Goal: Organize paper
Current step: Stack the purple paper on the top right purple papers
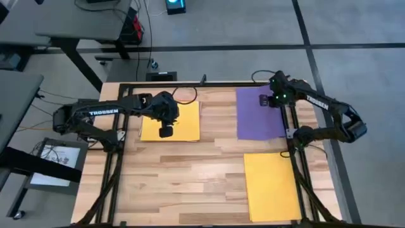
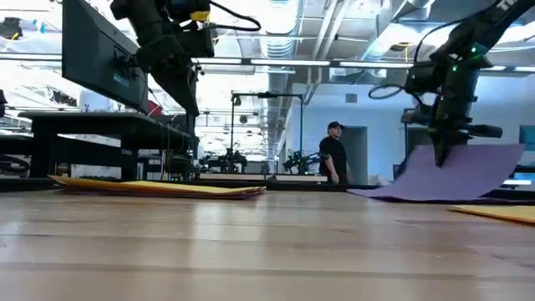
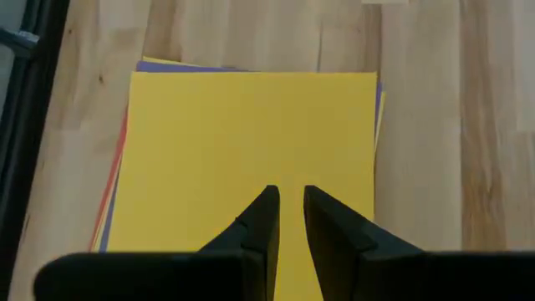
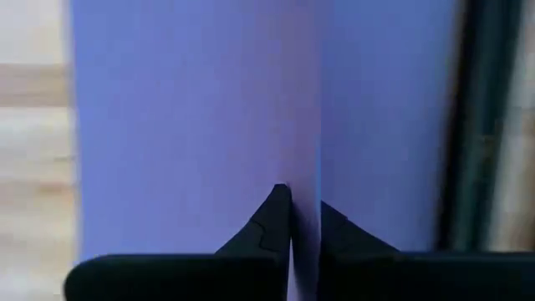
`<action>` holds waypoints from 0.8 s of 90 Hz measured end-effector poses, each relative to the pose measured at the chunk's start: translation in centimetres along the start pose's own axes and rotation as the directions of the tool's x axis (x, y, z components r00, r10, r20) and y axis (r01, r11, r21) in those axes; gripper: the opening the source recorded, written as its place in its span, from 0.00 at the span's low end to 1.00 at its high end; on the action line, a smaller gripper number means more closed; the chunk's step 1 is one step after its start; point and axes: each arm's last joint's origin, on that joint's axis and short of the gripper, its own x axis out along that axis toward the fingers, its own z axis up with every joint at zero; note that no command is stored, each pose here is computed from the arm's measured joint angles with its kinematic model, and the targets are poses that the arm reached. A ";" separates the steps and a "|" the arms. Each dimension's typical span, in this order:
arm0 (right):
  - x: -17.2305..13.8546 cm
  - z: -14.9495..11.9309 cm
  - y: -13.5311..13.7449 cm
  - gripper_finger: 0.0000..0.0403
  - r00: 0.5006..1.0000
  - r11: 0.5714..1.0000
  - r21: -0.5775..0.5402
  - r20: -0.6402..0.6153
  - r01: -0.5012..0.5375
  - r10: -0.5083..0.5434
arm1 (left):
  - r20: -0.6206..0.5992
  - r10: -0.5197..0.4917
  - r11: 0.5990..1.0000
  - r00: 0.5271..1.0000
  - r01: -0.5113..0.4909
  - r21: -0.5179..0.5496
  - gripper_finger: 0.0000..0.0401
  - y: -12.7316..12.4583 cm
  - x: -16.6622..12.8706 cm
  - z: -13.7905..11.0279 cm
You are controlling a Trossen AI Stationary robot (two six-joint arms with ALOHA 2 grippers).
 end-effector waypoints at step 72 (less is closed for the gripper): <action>1.1 -0.3 0.8 0.07 0.991 0.991 -0.032 0.021 0.130 -0.129 | -0.016 -0.004 1.000 1.000 0.004 0.030 0.10 0.0 0.0 -0.2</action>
